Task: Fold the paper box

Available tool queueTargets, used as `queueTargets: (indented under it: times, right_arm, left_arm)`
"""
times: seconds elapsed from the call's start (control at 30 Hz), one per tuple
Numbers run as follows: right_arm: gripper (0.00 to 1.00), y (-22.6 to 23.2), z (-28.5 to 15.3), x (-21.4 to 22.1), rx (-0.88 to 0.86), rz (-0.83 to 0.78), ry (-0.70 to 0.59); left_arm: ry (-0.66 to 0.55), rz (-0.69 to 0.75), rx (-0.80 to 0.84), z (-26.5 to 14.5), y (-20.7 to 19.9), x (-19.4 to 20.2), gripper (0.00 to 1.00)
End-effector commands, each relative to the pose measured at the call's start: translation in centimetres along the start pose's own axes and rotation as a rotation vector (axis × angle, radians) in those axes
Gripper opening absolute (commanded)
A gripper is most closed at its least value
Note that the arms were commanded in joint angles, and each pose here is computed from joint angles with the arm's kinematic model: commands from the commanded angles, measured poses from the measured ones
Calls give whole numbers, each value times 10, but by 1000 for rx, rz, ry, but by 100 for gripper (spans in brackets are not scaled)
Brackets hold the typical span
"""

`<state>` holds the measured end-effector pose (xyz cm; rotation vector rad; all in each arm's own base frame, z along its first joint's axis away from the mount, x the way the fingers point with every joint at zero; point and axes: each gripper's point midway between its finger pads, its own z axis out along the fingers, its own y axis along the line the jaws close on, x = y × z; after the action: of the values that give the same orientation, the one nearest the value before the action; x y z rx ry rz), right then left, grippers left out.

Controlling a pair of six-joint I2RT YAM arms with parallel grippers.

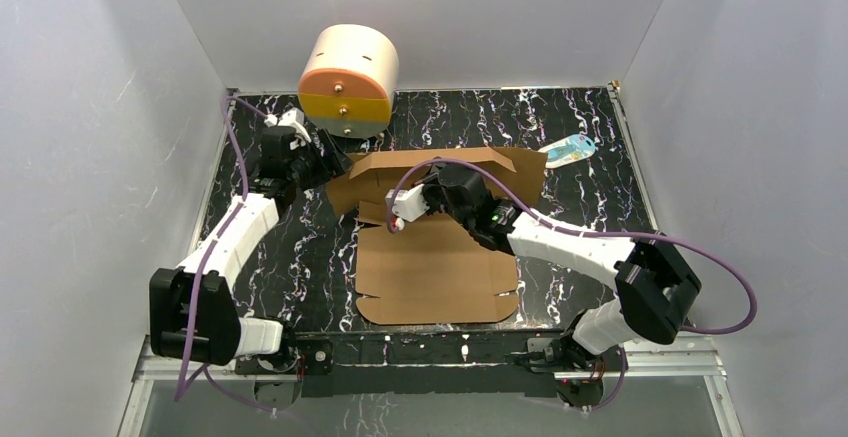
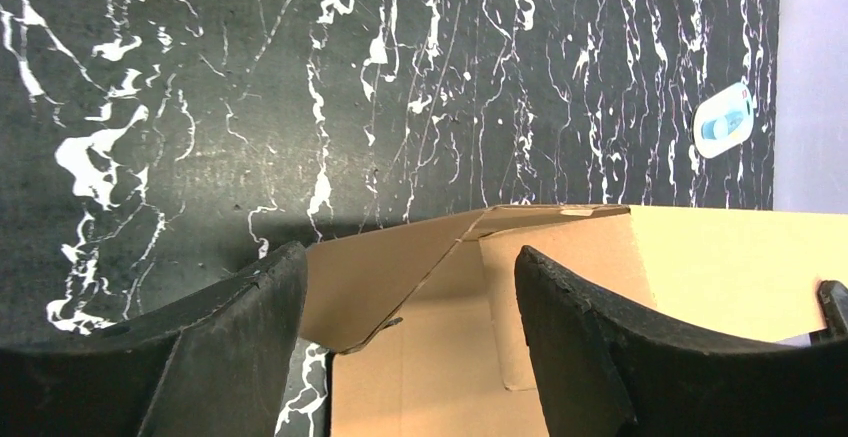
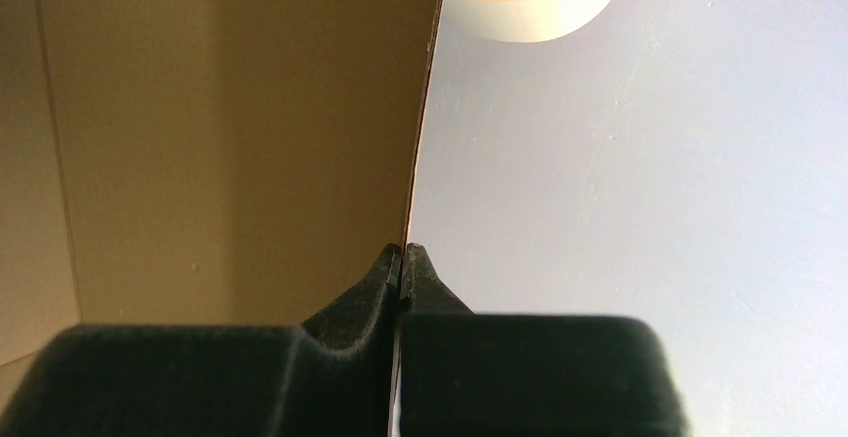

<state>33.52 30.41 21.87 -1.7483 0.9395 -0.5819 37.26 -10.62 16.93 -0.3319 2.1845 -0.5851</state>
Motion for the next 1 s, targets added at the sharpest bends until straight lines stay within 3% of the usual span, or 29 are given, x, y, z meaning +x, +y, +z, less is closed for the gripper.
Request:
queueTargets:
  times: [0.0,0.4,0.67,0.97]
  right_arm:
    - [7,-17,-7,-7,62,0,-18]
    - [8,-19,-5,-11,78,3,-25]
    - [8,-7,1,-13,69,12,-27]
    - [8,-6,6,-9,99,10,-1]
  left_arm:
    - [-3,24,57,6,-15,5,73]
    - [-11,87,55,14,-38,31,70]
    - [-10,93,88,7,-50,38,52]
    - [-6,92,134,-5,-68,35,41]
